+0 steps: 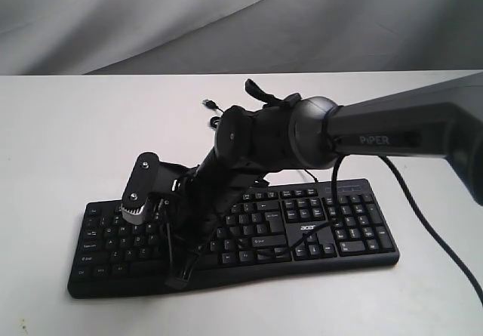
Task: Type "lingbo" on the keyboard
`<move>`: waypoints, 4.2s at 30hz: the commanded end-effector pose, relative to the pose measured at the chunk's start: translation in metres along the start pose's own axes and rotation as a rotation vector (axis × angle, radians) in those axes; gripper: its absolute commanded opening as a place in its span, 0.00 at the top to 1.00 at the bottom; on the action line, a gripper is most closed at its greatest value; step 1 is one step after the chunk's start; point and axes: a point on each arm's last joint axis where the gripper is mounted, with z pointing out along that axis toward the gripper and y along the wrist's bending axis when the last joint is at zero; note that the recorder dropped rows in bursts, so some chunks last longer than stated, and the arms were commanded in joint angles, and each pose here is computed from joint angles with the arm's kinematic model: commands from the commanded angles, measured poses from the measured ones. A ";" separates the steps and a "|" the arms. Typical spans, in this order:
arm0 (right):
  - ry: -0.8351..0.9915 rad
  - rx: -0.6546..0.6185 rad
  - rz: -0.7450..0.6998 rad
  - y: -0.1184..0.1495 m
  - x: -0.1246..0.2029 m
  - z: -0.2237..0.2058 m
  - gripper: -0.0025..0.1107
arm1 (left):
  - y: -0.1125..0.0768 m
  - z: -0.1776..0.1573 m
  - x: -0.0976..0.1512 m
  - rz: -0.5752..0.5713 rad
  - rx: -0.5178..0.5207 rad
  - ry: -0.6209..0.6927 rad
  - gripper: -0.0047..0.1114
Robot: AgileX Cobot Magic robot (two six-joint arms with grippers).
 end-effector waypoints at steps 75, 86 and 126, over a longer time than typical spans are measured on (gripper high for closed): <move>0.033 0.059 0.103 -0.038 0.044 -0.028 0.98 | 0.000 0.000 0.000 -0.002 0.000 -0.011 0.96; 0.044 0.056 0.107 -0.039 0.047 -0.023 0.98 | 0.000 0.000 0.000 -0.002 0.000 -0.011 0.96; -0.915 0.716 0.218 0.122 0.035 -0.347 0.98 | 0.000 0.000 0.000 -0.002 0.000 -0.011 0.96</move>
